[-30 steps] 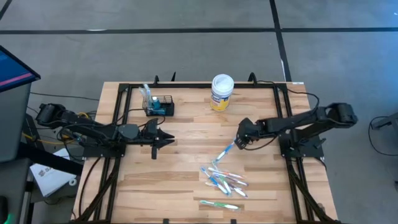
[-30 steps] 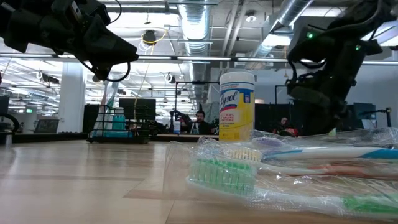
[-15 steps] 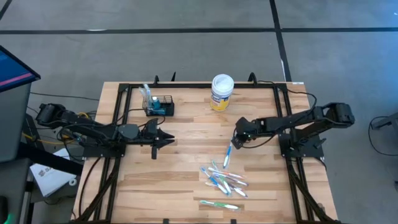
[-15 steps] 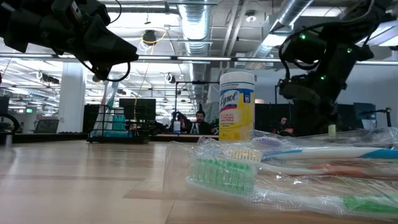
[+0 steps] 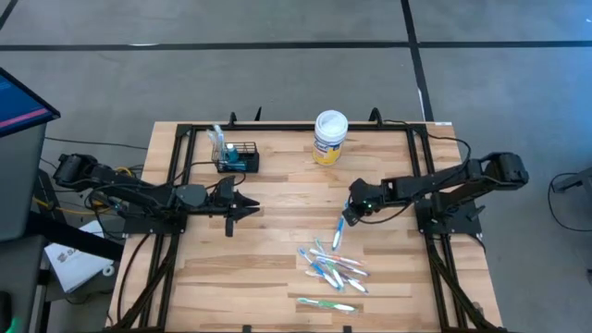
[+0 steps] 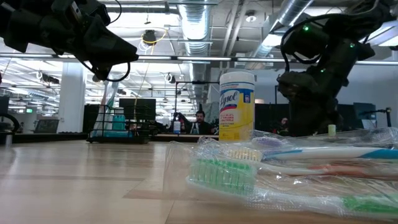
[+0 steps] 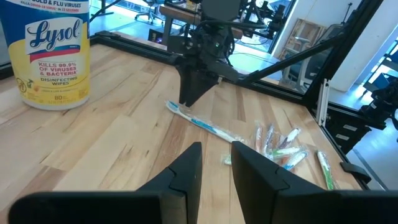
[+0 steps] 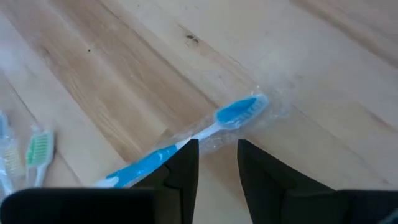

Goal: Pick & Place toothbrushing station
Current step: Put the top blue toothbrush into the mesh organizer

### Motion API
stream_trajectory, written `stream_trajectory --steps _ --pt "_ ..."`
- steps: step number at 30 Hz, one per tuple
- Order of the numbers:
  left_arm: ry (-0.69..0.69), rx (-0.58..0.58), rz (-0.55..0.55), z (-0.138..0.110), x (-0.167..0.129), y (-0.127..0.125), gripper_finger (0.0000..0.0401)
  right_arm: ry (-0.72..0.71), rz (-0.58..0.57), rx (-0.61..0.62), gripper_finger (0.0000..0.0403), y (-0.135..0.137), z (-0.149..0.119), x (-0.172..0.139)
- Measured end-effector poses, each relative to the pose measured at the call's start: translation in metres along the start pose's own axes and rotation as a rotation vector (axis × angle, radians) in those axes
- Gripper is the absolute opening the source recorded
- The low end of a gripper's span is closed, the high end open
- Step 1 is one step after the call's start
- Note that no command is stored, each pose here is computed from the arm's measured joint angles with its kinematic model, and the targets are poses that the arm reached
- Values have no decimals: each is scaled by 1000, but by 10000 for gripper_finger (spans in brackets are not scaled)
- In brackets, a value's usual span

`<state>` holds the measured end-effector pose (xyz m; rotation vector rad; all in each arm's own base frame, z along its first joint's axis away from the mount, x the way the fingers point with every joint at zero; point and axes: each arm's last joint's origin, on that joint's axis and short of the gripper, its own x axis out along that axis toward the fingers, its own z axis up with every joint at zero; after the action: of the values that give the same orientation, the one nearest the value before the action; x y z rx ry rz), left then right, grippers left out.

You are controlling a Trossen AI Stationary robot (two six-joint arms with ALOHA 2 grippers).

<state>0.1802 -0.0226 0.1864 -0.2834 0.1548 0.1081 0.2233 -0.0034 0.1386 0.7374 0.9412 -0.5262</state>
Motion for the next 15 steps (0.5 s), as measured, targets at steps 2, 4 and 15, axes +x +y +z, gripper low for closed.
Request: stream_trajectory --steps 2,4,15 --pt "0 0 0 0 0 0 81 2 6 9 102 2 -2 0" --pt "0 0 0 0 0 0 81 4 10 11 102 3 -3 0" --pt "0 0 0 0 0 0 81 21 41 -1 103 13 -12 12"
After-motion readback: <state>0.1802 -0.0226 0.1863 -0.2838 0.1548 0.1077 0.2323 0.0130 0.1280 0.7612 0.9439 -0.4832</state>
